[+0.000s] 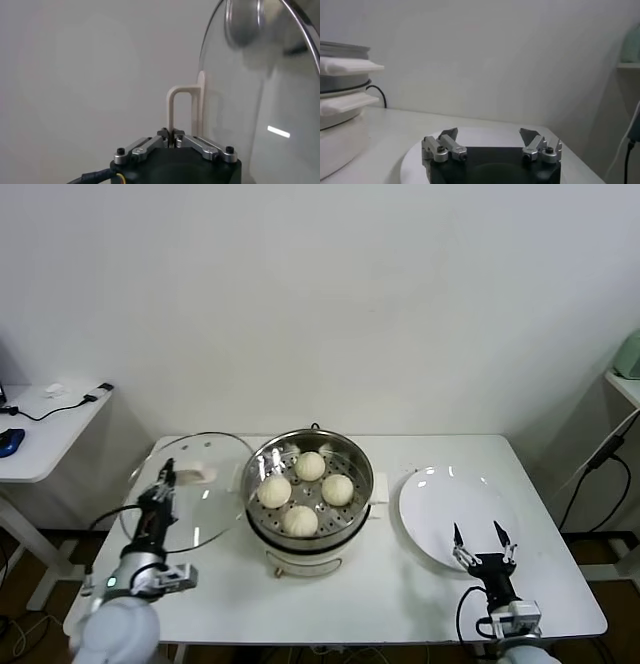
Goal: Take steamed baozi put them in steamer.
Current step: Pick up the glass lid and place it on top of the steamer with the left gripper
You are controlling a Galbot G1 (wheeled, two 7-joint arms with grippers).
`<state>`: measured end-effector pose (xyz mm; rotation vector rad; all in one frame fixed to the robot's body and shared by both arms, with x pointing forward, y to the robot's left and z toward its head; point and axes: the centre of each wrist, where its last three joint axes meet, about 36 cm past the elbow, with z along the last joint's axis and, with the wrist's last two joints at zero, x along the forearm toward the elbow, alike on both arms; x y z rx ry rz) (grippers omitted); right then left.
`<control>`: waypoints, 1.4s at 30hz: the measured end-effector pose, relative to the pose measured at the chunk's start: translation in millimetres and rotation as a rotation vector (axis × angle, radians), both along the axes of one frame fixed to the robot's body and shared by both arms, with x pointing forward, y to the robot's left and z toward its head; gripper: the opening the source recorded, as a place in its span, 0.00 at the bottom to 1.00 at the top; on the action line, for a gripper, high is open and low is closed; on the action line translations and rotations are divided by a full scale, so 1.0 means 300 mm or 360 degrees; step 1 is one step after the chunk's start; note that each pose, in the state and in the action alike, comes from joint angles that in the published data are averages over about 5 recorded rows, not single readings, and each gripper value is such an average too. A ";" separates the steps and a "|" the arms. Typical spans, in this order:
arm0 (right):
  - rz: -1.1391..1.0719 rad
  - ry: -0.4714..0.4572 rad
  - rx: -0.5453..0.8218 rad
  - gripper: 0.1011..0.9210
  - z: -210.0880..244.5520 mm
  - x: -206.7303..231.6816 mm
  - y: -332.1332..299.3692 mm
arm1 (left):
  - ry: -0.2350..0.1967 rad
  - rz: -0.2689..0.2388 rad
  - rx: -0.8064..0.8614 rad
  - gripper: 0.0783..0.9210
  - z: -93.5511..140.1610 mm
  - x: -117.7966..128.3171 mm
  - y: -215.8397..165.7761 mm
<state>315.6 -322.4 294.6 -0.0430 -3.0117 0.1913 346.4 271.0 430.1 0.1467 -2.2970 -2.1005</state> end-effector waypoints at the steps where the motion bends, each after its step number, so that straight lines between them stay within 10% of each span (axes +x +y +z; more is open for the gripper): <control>1: 0.0001 -0.0001 -0.0001 0.88 -0.001 -0.001 -0.001 | 0.0003 -0.0008 -0.0003 0.07 0.010 0.002 -0.034; 24: -0.0035 -0.0020 0.0019 0.88 -0.038 -0.049 0.000 | 0.0057 -0.0083 -0.0153 0.07 0.075 0.066 -0.638; 42: -0.0098 -0.0057 0.0030 0.88 -0.048 -0.063 -0.016 | 0.0056 -0.0064 0.0016 0.07 -0.037 0.134 -0.737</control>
